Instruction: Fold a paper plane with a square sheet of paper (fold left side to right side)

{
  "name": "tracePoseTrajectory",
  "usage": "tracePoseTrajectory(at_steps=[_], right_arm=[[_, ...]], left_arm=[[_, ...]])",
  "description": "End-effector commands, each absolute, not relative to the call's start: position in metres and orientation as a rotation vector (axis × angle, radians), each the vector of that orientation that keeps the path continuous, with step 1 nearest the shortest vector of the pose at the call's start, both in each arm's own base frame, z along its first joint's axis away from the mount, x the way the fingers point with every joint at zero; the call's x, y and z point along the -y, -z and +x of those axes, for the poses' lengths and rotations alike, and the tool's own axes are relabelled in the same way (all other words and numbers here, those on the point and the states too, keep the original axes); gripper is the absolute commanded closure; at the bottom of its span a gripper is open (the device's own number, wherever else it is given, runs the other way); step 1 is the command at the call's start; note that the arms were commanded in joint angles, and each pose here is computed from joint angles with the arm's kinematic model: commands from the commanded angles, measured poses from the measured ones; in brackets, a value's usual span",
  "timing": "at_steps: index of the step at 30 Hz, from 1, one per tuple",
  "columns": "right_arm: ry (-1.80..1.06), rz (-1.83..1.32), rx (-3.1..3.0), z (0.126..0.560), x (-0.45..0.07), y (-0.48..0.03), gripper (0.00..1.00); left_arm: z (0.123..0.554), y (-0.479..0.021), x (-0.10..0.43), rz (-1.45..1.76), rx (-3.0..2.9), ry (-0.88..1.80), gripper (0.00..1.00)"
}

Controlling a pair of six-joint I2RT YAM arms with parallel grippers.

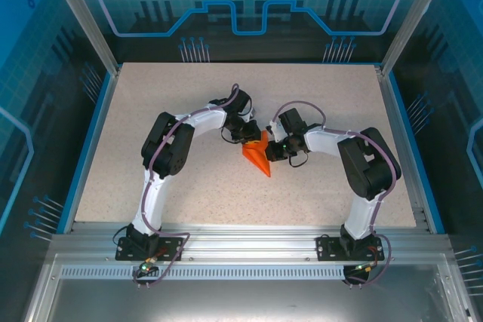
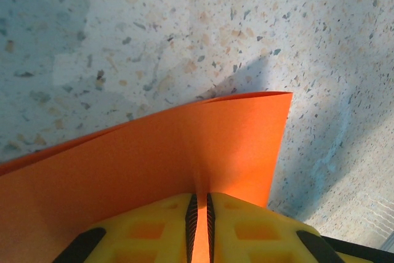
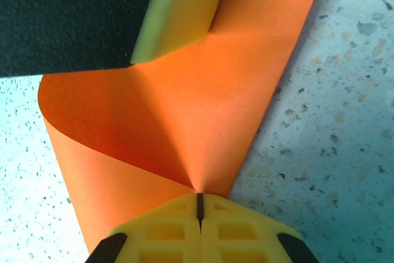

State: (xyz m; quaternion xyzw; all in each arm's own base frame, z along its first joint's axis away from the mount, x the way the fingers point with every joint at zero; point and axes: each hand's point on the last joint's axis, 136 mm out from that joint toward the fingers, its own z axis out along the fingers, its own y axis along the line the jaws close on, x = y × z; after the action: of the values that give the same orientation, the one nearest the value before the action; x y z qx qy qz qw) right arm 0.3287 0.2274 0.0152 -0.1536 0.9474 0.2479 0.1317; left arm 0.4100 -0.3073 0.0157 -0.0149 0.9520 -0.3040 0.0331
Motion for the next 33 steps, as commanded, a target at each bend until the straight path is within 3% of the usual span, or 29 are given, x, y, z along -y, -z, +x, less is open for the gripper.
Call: tracePoseTrajectory(at_steps=[1,26,33], right_arm=[[-0.752,-0.437,-2.731,0.332,-0.227,-0.022,1.0],[-0.676,-0.419,-2.83,0.331,-0.219,-0.003,1.0],[-0.766,-0.439,-2.722,0.334,-0.229,-0.035,1.0]], left_arm=[[0.394,0.018,0.297,-0.059,-3.036,0.808,0.81],[0.393,0.018,0.298,-0.055,-3.037,0.811,0.81],[0.393,0.02,0.297,-0.058,-3.042,0.796,0.81]])
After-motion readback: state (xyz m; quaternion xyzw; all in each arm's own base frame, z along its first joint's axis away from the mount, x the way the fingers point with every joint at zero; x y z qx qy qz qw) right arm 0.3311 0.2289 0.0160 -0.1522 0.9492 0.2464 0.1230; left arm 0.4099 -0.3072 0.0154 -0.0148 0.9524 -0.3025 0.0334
